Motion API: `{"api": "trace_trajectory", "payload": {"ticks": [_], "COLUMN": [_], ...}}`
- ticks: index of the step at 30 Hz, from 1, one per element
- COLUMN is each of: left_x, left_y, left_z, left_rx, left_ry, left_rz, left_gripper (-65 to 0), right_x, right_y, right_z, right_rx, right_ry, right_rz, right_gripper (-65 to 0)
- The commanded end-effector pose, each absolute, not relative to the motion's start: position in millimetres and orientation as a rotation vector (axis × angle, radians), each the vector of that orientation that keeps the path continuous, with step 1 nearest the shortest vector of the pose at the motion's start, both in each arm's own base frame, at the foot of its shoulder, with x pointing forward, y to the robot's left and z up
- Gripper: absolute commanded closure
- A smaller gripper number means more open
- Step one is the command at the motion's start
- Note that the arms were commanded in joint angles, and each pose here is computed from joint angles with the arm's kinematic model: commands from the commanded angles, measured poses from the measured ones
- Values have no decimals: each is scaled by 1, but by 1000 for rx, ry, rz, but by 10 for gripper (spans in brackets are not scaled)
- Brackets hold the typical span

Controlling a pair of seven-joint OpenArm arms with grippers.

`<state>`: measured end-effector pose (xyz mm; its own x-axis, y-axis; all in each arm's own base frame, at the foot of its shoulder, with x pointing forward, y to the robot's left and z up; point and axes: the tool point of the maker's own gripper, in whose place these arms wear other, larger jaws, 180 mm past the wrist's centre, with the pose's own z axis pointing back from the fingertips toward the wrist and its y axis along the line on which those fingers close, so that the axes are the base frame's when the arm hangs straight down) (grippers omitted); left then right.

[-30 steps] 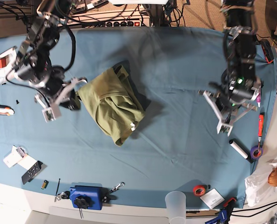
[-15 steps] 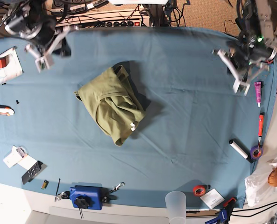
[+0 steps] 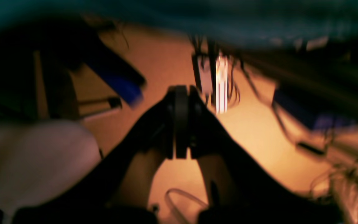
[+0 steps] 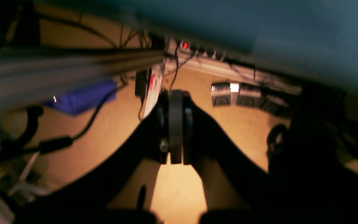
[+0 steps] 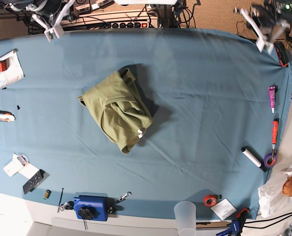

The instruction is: Layout the t-shirt on the table in an organized manner, then fold the t-shirt properly

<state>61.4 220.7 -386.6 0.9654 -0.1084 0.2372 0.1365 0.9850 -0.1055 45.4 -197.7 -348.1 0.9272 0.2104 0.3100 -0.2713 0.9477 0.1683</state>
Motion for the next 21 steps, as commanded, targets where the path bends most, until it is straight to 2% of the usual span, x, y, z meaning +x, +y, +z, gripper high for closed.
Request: {"api": "trace_trajectory", "payload": {"ticks": [1,11,16,21], "left_x": [56,-7,-40,-72], "left_y": [222,229,235,221], "left_z": [-383,-405,-443,-490], "left_rx": [-120,-141,-144,-182], "left_ry": [-231,-88,14,158], "left_rz": [-131,-57,-36,-42], "left_gripper": [0,0,0,0], "right_x": [40,-13,-56,-67], "right_y": [-199,-214,-214,-207], "right_z": [-348,-396,-430,-465], "right_rx": [212,299,325,336], "right_ry": [-283,-77,129,219], "right_rz": [251,152,184,189], "right_gripper": [0,0,0,0]}}
